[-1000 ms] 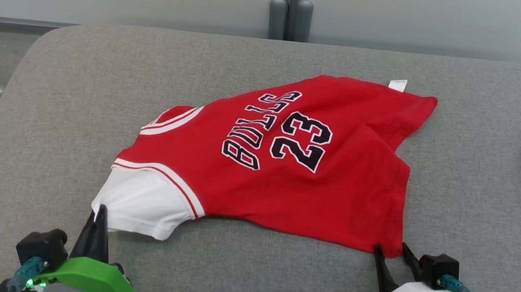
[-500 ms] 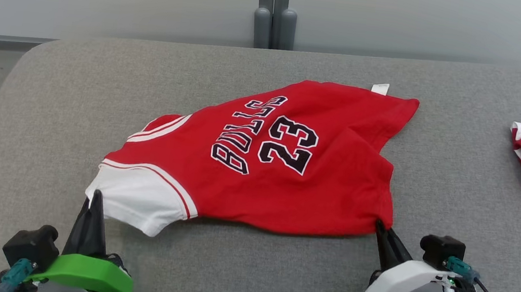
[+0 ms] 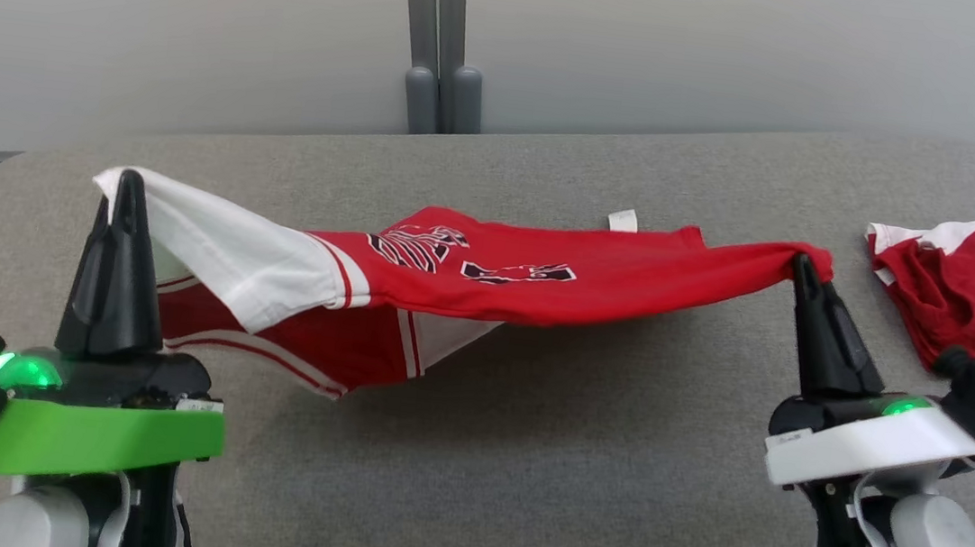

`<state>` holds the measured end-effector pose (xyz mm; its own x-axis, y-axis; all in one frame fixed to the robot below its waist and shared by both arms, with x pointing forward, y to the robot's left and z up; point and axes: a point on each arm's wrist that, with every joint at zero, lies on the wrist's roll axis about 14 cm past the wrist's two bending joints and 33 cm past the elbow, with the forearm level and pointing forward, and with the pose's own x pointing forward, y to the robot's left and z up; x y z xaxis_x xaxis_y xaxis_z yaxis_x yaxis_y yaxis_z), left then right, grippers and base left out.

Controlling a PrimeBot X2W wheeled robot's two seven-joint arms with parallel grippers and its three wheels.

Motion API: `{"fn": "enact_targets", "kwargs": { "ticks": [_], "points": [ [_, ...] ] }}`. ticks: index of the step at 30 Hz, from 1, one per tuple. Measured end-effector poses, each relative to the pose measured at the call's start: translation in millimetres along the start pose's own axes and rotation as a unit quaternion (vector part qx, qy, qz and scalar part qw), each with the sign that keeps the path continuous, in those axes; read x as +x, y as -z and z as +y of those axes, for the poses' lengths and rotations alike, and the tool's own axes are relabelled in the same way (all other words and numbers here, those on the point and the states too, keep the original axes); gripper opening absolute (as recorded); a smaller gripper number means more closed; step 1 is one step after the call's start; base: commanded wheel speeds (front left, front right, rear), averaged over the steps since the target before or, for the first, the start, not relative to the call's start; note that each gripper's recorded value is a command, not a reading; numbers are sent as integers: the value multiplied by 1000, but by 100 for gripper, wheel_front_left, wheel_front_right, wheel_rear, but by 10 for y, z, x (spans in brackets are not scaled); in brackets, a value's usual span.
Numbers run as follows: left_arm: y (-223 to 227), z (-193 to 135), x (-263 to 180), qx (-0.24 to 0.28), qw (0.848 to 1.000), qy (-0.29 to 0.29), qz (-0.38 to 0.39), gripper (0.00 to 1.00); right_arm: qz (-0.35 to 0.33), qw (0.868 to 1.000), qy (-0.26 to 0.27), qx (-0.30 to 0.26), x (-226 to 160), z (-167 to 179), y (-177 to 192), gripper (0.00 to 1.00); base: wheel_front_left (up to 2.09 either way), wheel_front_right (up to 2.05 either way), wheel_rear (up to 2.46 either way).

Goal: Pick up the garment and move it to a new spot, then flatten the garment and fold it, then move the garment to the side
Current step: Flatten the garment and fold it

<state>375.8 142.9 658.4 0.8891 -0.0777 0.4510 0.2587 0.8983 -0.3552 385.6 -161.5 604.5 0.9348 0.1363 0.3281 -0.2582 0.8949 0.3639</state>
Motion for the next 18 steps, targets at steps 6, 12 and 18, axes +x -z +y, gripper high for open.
{"fn": "enact_targets", "kwargs": {
  "ticks": [6, 12, 18],
  "points": [
    [-594, -487, 158, -1, 994, 83, -75, 0, -90, 996, -14, -20, -102, 81, -779, 0, 0, 0, 0],
    [-1112, -921, 213, 30, 977, 159, -136, 0, -153, 987, -32, -43, -217, 221, -1370, 0, 0, 0, 0],
    [-1289, -1154, 348, 56, 966, 206, -147, 0, -165, 984, -34, -65, -213, 236, -1583, 0, 0, 0, 0]
  ]
}}
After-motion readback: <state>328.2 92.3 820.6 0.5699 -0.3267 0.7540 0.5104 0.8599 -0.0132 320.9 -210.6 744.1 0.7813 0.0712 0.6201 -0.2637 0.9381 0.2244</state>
